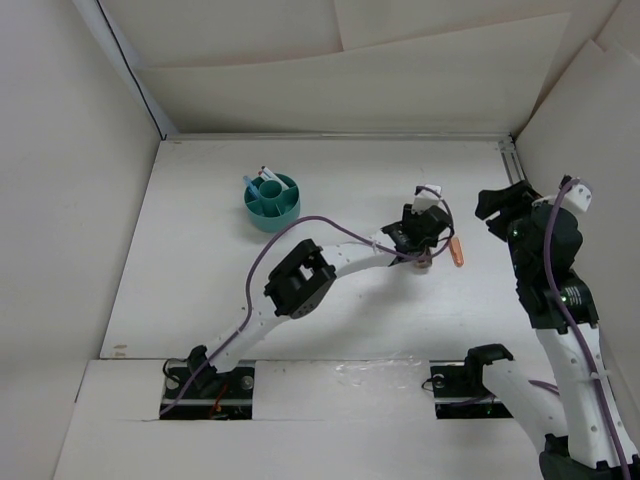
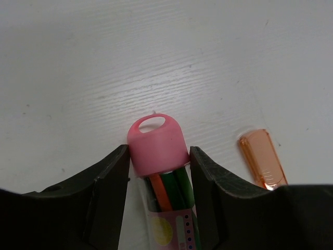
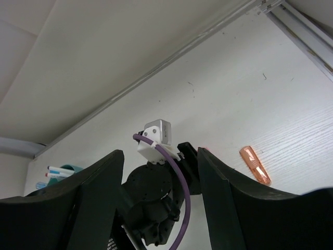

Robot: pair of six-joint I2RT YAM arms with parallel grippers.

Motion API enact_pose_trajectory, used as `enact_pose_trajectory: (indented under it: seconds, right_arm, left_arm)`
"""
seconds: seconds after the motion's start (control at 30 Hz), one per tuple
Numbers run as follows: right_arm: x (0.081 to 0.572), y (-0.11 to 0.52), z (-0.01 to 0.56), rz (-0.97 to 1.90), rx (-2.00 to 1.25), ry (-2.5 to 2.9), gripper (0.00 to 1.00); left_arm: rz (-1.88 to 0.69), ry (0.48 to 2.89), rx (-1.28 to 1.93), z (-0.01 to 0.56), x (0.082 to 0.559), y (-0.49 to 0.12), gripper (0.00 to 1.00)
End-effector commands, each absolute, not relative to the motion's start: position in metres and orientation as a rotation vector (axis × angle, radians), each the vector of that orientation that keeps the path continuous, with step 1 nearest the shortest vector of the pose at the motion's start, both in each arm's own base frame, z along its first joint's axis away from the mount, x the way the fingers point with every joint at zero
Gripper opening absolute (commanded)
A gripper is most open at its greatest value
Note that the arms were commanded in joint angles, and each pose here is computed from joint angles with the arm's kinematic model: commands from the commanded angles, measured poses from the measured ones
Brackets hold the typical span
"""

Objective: Sort the stationery into containers
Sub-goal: Move the stationery to the center of the board.

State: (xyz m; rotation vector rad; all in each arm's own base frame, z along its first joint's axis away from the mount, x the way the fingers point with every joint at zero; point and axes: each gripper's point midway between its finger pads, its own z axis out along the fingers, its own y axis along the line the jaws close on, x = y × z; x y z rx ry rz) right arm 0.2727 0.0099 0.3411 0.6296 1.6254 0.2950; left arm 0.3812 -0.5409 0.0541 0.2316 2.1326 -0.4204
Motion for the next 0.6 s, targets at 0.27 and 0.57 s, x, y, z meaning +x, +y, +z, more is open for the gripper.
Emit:
enact_pose_trajectory:
  seconds: [0.27,0.57]
  right_arm:
    - [0.278,0.013,0.348,0.324,0.596,1.577,0.65]
    - [0.282,0.017,0.342,0.335,0.574,1.584,0.65]
  left_arm:
    - [-0.301,2.136,0.296,0.066,0.38,-0.516,0.3]
    - [-0.301,2.043,0.197,0.143,0.384,-0.478,0.08]
